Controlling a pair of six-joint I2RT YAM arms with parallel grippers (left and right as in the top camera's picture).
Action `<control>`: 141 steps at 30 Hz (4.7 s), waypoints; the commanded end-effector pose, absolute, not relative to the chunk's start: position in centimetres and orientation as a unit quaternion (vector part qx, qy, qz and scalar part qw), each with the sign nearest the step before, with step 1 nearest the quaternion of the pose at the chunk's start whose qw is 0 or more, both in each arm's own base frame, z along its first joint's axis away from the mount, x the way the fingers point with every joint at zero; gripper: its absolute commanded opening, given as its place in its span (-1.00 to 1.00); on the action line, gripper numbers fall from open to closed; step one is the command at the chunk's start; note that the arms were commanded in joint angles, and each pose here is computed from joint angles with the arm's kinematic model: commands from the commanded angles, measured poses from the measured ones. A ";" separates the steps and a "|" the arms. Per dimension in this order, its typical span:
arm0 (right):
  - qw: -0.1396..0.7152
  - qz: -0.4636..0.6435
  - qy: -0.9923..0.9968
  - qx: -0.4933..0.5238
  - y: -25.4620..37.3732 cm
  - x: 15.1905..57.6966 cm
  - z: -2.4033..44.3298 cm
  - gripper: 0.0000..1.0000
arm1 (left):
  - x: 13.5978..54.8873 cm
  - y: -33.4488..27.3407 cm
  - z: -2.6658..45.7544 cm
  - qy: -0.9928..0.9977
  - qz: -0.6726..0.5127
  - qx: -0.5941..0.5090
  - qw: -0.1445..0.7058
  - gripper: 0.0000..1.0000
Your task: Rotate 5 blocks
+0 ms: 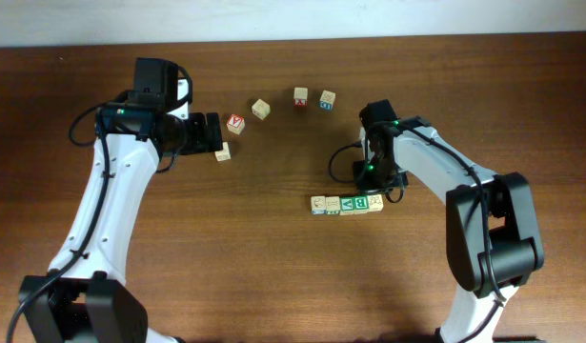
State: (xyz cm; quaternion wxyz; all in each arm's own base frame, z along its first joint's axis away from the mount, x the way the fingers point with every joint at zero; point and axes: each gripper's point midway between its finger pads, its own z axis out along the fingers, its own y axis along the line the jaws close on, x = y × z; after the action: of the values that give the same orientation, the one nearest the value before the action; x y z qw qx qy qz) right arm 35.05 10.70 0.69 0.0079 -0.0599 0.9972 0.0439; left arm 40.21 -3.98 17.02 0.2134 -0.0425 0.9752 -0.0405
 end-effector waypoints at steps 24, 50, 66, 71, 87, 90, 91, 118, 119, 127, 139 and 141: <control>0.013 0.044 0.999 -0.027 19.6 34.6 1.5 -0.92 | 40.6 -4.3 17.2 0.974 -0.046 -0.044 0.217 0.98; 0.032 0.063 0.997 -0.037 22.7 34.4 1.5 -0.92 | 40.5 -4.3 17.2 0.974 -0.046 -0.044 0.216 0.98; 0.142 0.104 0.984 -0.036 20.2 39.5 12.2 -0.85 | 40.4 -4.2 17.1 0.975 -0.045 -0.045 0.213 0.98; 0.157 0.157 0.971 -0.084 9.3 36.2 21.7 -0.88 | 39.3 -4.4 16.7 0.979 -0.051 -0.059 0.189 -1.00; 0.050 0.224 0.973 0.011 3.5 33.0 6.9 -0.92 | 31.3 -21.5 5.4 0.967 -0.231 -0.025 0.102 -1.00; 0.054 0.223 0.973 0.010 3.5 33.1 6.8 -0.92 | 31.2 -22.3 3.1 0.970 -0.227 -0.011 0.086 -1.00; 0.054 0.223 0.973 0.010 3.5 33.2 6.8 -0.92 | 31.2 -22.9 2.5 0.968 -0.239 -0.009 0.078 -1.00; 0.028 0.227 0.973 0.017 3.7 32.0 4.7 -0.92 | 31.3 -26.5 2.1 0.940 -0.331 0.048 0.060 -1.00; 0.024 0.227 0.973 0.018 3.7 31.9 4.5 -0.92 | 31.3 -26.5 2.1 0.940 -0.331 0.048 0.060 -1.00; 0.005 0.247 0.969 0.023 4.3 31.4 3.3 -0.92 | 30.9 -27.0 1.4 0.951 -0.304 -0.012 0.049 -1.00; 0.046 0.266 0.963 -0.020 5.0 32.2 2.2 -0.92 | 31.2 -27.0 1.5 0.951 -0.304 -0.012 0.057 -1.00; 0.052 0.278 0.959 -0.026 5.3 32.4 2.4 -0.92 | 31.3 -27.0 1.5 0.951 -0.304 -0.012 0.058 -1.00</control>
State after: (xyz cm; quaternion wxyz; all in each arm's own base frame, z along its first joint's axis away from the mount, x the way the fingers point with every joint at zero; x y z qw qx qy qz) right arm 32.62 4.78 2.64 0.0531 -0.0170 0.9648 0.2571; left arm 31.07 -26.92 1.69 0.0571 -0.0072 0.9501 -0.3067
